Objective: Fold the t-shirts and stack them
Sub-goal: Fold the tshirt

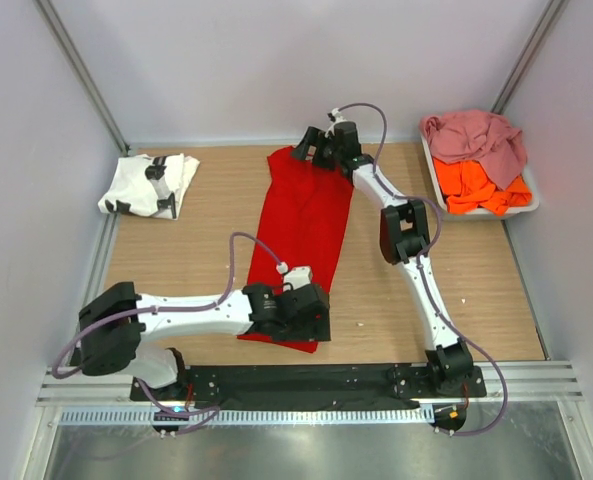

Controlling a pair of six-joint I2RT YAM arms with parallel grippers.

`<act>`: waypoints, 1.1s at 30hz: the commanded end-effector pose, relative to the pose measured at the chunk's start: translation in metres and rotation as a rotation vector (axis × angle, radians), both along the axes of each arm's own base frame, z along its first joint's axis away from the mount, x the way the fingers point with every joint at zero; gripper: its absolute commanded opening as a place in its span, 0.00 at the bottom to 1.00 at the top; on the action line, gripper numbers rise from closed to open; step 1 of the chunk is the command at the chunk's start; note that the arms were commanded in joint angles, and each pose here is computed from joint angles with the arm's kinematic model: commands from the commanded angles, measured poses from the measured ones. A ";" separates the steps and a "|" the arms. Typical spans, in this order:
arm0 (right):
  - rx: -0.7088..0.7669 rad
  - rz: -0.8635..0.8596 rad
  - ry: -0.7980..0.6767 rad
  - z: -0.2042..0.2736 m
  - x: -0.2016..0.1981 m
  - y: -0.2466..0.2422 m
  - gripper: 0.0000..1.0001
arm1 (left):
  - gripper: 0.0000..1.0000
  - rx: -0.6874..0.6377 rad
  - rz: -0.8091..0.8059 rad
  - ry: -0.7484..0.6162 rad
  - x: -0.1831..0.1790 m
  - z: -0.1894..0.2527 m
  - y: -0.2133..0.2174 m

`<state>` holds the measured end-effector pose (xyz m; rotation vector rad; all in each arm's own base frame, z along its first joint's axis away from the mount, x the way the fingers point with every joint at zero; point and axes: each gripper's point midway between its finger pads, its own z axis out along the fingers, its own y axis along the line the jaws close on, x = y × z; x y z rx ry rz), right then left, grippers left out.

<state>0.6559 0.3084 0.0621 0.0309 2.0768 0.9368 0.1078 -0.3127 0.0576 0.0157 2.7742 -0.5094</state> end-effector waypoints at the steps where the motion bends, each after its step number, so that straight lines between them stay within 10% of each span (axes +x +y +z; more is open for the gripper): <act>1: -0.039 0.065 -0.099 0.041 -0.007 0.004 0.98 | 0.90 0.083 0.066 -0.047 -0.013 0.033 0.022; 13: -0.193 -0.171 -0.274 0.208 -0.079 -0.075 1.00 | 0.90 0.172 0.228 -0.326 0.055 0.086 0.118; 20: -0.258 -0.293 -0.003 0.155 -0.213 -0.139 1.00 | 0.86 0.162 0.323 -0.238 0.077 0.049 0.154; 33: -0.054 -0.070 0.383 0.030 -0.471 -0.092 0.88 | 0.72 0.074 0.289 -0.057 0.065 -0.027 0.133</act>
